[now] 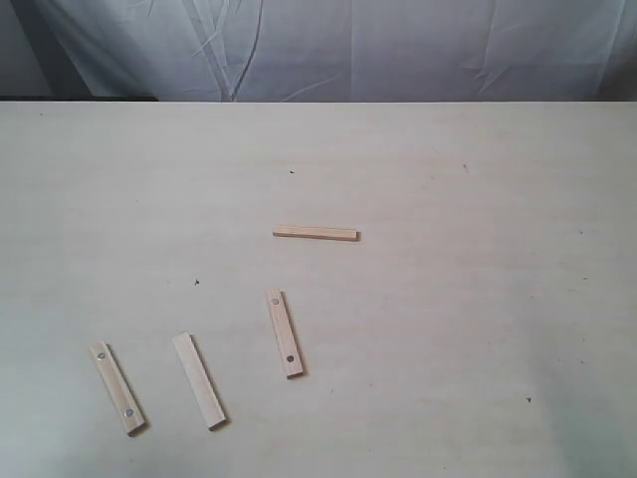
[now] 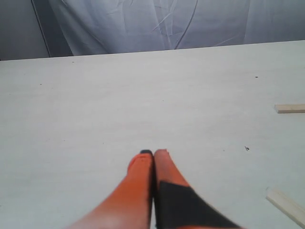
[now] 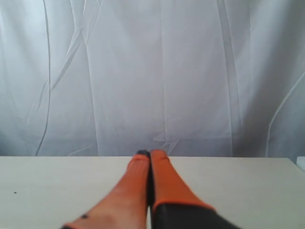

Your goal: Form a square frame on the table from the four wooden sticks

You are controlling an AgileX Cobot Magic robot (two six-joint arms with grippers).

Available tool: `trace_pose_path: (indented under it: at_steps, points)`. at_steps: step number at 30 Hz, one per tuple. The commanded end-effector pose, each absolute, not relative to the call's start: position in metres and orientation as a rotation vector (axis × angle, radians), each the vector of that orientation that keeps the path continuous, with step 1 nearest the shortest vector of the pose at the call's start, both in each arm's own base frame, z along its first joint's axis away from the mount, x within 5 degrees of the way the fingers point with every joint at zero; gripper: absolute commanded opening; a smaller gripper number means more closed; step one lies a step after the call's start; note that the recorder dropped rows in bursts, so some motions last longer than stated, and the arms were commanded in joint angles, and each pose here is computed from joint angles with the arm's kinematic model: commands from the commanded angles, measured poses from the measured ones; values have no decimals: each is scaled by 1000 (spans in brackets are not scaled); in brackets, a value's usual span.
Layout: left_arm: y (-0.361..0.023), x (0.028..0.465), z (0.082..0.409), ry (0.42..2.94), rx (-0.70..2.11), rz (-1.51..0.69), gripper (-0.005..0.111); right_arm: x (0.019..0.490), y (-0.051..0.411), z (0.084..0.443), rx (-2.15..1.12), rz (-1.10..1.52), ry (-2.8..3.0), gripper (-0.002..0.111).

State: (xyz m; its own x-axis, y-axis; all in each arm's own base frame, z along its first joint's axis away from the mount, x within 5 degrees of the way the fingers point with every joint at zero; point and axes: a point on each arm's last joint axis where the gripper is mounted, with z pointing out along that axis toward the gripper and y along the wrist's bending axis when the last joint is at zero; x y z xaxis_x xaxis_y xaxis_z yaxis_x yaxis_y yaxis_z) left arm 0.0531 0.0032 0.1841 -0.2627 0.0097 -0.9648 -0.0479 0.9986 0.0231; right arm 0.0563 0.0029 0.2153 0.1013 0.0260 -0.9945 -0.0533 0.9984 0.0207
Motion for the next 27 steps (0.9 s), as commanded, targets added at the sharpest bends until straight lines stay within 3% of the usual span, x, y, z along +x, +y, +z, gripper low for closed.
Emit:
trace_pose_path:
  at_steps: [1, 24, 27]
  points:
    - [3, 53, 184, 1822, -29, 56, 0, 56, 3, 216, -76, -7, 1448, -1]
    - [3, 53, 184, 1822, -29, 56, 0, 55, 3, 222, -6, 69, 1414, -1]
    - [3, 53, 184, 1822, -29, 56, 0, 60, 3, 237, 12, 81, 1544, -1]
